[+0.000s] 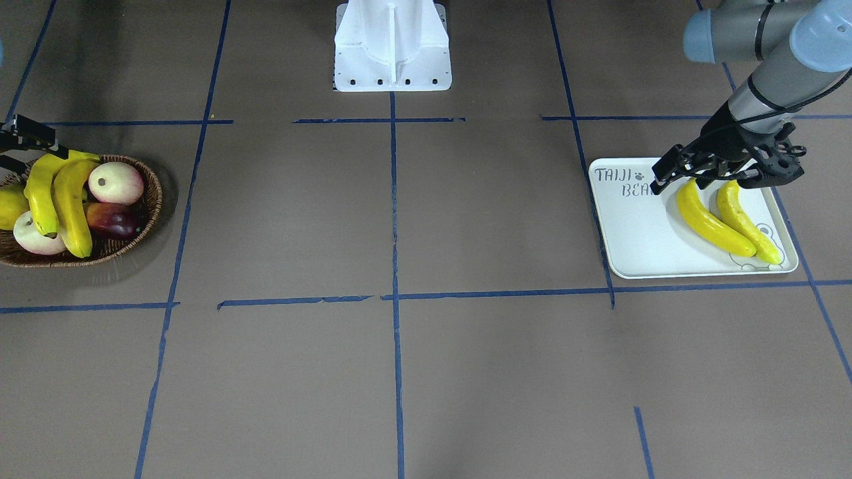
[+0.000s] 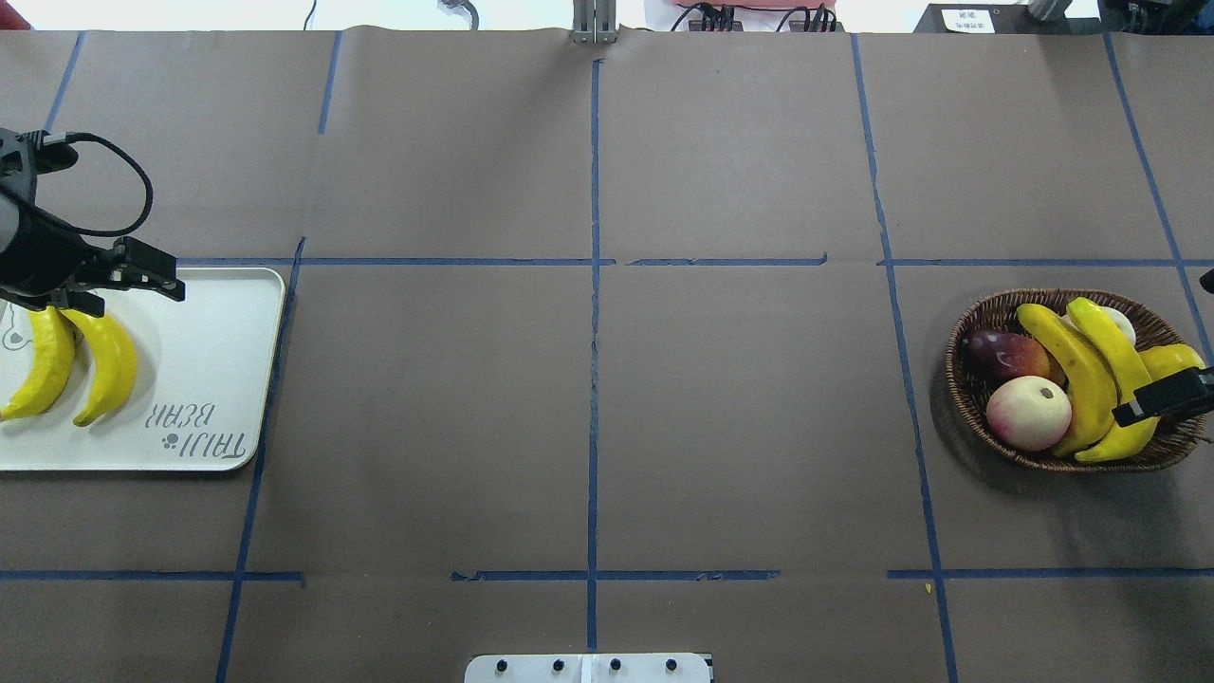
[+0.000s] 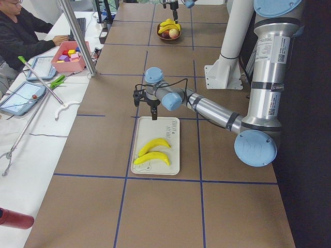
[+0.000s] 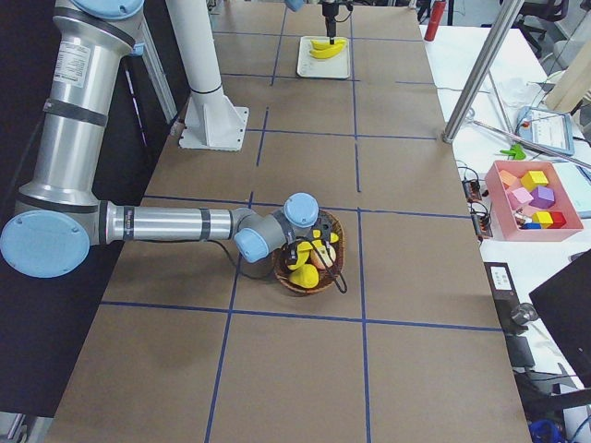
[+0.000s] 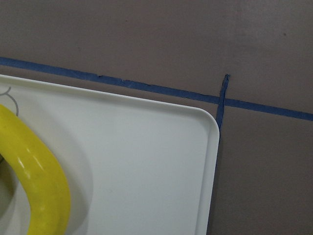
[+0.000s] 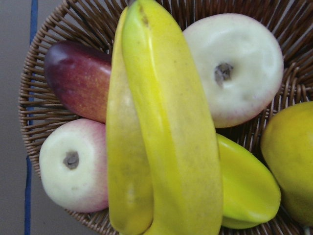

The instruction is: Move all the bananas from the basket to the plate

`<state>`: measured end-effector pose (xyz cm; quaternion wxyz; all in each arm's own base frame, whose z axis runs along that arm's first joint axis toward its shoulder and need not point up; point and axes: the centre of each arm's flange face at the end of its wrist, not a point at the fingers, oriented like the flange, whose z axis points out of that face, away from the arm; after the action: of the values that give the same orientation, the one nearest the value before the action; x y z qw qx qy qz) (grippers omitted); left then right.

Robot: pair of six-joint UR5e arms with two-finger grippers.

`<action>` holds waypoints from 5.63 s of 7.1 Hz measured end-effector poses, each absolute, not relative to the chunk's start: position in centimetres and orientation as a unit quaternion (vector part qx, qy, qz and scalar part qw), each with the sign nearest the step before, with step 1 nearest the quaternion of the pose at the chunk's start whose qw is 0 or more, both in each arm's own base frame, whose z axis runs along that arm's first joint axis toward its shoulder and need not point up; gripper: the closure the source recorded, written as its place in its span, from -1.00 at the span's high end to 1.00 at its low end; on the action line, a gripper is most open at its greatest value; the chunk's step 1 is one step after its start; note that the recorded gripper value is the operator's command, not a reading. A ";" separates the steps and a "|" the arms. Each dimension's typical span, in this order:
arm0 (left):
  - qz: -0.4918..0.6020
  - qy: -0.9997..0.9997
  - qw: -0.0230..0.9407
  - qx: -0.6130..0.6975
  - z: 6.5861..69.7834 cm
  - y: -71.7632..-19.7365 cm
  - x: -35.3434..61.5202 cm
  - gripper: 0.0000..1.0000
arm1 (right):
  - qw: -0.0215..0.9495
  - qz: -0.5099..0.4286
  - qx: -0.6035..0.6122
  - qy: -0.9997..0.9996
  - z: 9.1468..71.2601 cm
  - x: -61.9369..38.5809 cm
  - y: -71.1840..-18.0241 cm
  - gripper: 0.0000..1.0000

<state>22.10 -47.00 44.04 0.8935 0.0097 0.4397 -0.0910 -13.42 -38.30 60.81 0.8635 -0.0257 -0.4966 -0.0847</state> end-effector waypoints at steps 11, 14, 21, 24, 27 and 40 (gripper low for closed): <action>-0.098 0.441 0.892 0.008 43.8 -46.9 22.4 0.99 | 0.820 -0.055 0.049 -0.567 59.6 -5.0 -36.7 -1.00; -0.106 0.450 0.887 0.008 42.4 -47.3 23.1 0.99 | 0.785 -0.063 0.035 -0.616 54.2 -6.0 -40.3 -1.00; -0.136 0.657 0.742 0.006 25.7 -48.0 32.9 0.99 | 0.768 -0.004 0.004 -0.640 23.9 -41.6 -43.3 -1.00; -0.109 0.686 0.720 0.000 19.9 -47.6 37.8 0.98 | 0.758 -0.010 0.022 -0.652 20.4 -47.3 -39.2 -1.00; -0.115 0.697 0.708 0.009 16.1 -45.5 44.5 0.98 | 0.755 -0.012 0.023 -0.655 19.8 -47.9 -38.6 -1.00; -0.136 0.685 0.716 0.014 15.4 -45.8 48.4 -1.00 | 0.748 -0.011 0.034 -0.663 19.1 -45.2 -38.1 0.99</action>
<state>48.42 -45.79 15.43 0.7158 0.0144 0.6848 -0.1361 -45.17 -38.08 19.09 0.7482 0.0340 -0.6625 -0.0106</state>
